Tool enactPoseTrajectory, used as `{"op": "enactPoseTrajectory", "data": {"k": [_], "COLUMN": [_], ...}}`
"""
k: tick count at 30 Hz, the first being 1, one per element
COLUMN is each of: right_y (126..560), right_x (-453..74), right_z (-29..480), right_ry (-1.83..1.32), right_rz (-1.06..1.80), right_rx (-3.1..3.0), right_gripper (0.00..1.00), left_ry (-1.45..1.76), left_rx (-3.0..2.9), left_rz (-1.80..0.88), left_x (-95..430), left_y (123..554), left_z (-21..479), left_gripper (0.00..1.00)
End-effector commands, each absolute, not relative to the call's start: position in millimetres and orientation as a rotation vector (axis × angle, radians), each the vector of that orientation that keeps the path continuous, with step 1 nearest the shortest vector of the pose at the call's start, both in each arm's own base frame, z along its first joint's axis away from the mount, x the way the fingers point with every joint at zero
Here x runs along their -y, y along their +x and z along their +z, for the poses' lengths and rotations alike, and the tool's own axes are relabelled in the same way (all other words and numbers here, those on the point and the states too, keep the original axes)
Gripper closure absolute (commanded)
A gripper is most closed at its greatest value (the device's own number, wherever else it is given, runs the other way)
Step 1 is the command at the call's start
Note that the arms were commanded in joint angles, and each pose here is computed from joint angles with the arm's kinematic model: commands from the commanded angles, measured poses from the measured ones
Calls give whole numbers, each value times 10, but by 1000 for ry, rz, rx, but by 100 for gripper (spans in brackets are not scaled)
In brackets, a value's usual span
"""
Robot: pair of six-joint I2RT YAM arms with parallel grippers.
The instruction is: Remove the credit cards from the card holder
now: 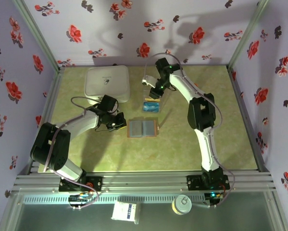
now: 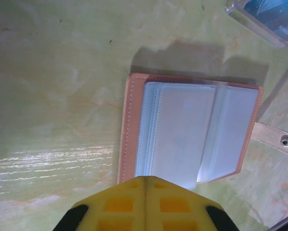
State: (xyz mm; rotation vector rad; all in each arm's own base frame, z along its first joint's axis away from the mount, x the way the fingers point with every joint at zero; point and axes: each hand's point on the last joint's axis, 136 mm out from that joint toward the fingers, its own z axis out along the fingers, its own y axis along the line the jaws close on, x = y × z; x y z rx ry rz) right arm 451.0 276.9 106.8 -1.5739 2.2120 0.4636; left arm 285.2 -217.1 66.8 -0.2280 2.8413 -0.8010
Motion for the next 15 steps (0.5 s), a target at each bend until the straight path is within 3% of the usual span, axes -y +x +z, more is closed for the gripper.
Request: {"op": "enactPoseTrajectory", "data": {"k": [1, 8, 15], "right_y": [4708, 4650, 4327], "right_x": [-2766, -2714, -2829], "right_z": [1322, 1148, 1275], "right_ry": [-1353, -1216, -1273], "right_rz": [418, 408, 482], "right_rx": [-2211, -2319, -2272], "right_gripper": [77, 90, 92], "left_ry": [-259, -257, -262], "left_rx": [-2815, -2823, -2827], "left_rz": [-810, -821, -835], "left_x": [2154, 2173, 2184], "left_y": [2907, 2905, 2887], "left_z": [675, 650, 607], "left_gripper": [96, 96, 97]}}
